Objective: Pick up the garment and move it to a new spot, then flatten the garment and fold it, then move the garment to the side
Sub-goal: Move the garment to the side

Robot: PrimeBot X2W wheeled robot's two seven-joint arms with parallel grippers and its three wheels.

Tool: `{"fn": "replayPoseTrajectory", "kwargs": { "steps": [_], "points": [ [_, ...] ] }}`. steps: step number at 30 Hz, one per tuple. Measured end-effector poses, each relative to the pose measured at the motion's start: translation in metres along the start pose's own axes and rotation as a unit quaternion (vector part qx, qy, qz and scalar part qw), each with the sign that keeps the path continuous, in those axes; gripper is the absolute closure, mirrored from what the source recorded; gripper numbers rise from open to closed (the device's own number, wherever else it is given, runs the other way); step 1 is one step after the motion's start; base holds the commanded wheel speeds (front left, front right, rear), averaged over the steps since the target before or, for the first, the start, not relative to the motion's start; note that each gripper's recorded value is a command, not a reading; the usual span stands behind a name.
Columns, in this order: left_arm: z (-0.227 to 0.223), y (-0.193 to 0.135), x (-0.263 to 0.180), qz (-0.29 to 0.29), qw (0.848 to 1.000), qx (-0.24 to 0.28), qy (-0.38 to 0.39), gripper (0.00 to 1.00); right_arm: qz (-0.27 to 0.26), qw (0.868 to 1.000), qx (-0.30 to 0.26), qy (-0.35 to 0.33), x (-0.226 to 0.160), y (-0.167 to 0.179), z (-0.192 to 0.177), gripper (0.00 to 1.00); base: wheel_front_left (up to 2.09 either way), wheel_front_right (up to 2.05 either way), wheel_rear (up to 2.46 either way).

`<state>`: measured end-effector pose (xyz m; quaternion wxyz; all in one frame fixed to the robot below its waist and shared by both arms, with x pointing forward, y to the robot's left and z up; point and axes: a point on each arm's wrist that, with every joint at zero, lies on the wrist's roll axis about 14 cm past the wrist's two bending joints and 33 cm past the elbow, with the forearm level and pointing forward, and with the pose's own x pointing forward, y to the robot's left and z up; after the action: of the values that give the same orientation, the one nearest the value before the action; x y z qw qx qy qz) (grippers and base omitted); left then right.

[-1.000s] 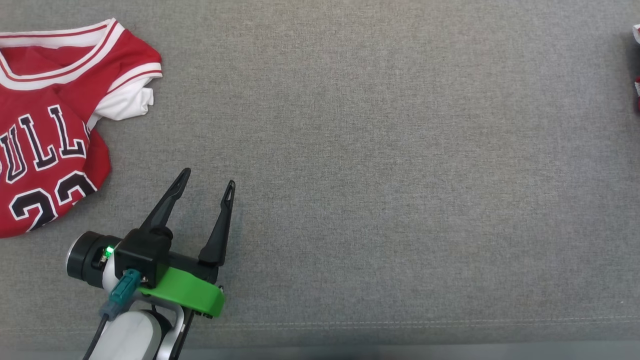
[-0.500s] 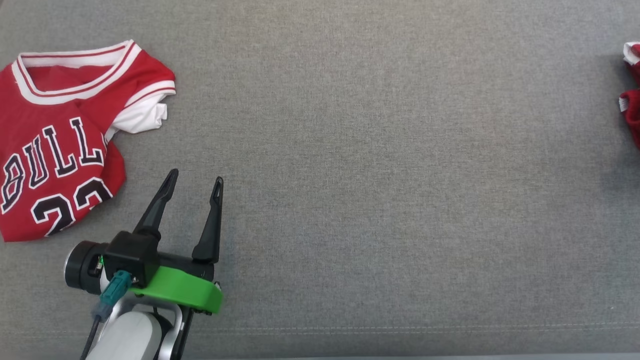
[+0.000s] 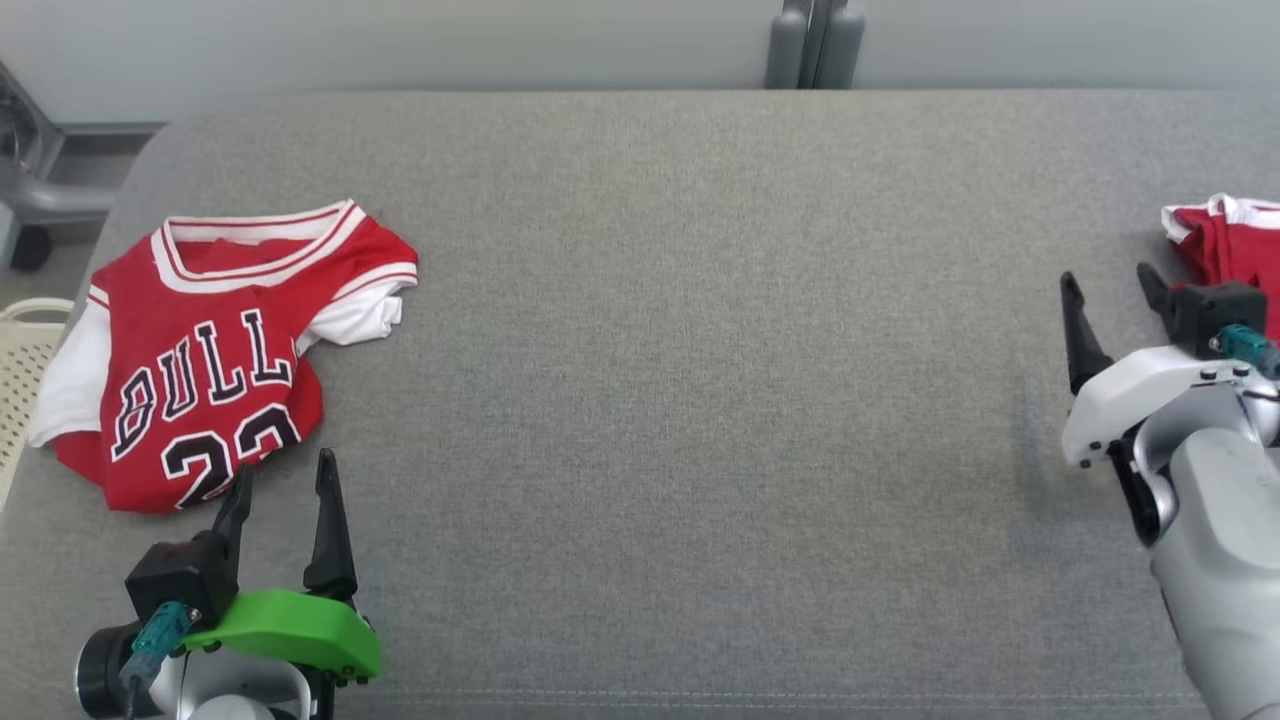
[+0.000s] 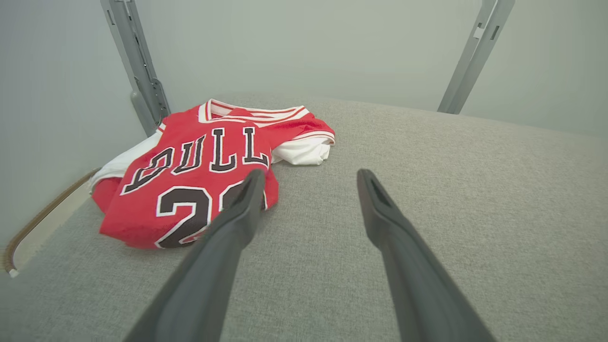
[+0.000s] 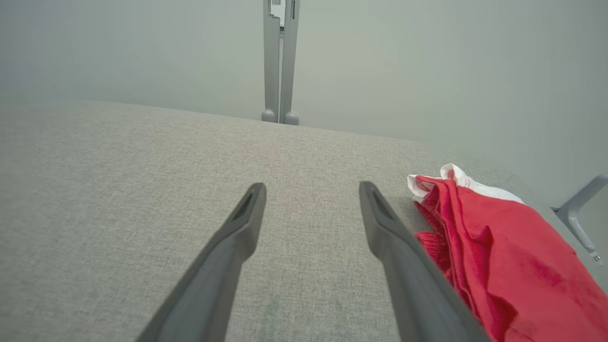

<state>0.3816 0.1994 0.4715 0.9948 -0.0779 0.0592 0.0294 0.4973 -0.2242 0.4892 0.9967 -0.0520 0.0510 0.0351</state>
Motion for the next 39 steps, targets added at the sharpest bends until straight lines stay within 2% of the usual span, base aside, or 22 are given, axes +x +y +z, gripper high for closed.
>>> {"fn": "replayPoseTrajectory", "kwargs": {
  "steps": [5, 9, 15, 22, 29, 35, 39],
  "points": [
    [0.010, 0.011, -0.020, 0.017, 1.000, -0.005, -0.014, 0.00, 0.025, 0.998, 0.031, -0.039, -0.022, 0.033, 0.020, 0.00, 0.00, 0.00, 0.00],
    [0.027, 0.011, -0.029, 0.008, 0.999, -0.005, -0.044, 0.00, 0.015, 0.995, 0.061, -0.075, -0.040, 0.032, 0.040, 0.00, 0.00, 0.00, 0.00],
    [0.041, 0.006, -0.042, -0.020, 0.997, -0.012, -0.075, 0.00, 0.027, 0.991, 0.090, -0.092, -0.067, 0.052, 0.047, 0.00, 0.00, 0.00, 0.00],
    [0.041, 0.006, -0.048, -0.033, 0.996, -0.012, -0.083, 0.00, 0.042, 0.990, 0.107, -0.088, -0.095, 0.070, 0.039, 0.00, 0.00, 0.00, 0.00],
    [0.025, 0.006, -0.049, -0.049, 0.997, 0.017, -0.056, 0.00, 0.050, 0.989, 0.122, -0.072, -0.115, 0.083, 0.027, 0.00, 0.00, 0.00, 0.00],
    [0.020, 0.010, -0.049, -0.040, 0.998, 0.018, -0.048, 0.00, 0.048, 0.991, 0.120, -0.024, -0.131, 0.085, 0.004, 0.00, 0.00, 0.00, 0.00],
    [0.016, 0.015, -0.051, -0.027, 0.999, 0.007, -0.043, 0.00, 0.051, 0.990, 0.131, -0.016, -0.135, 0.087, 0.000, 0.00, 0.00, 0.00, 0.00]
  ]
}}
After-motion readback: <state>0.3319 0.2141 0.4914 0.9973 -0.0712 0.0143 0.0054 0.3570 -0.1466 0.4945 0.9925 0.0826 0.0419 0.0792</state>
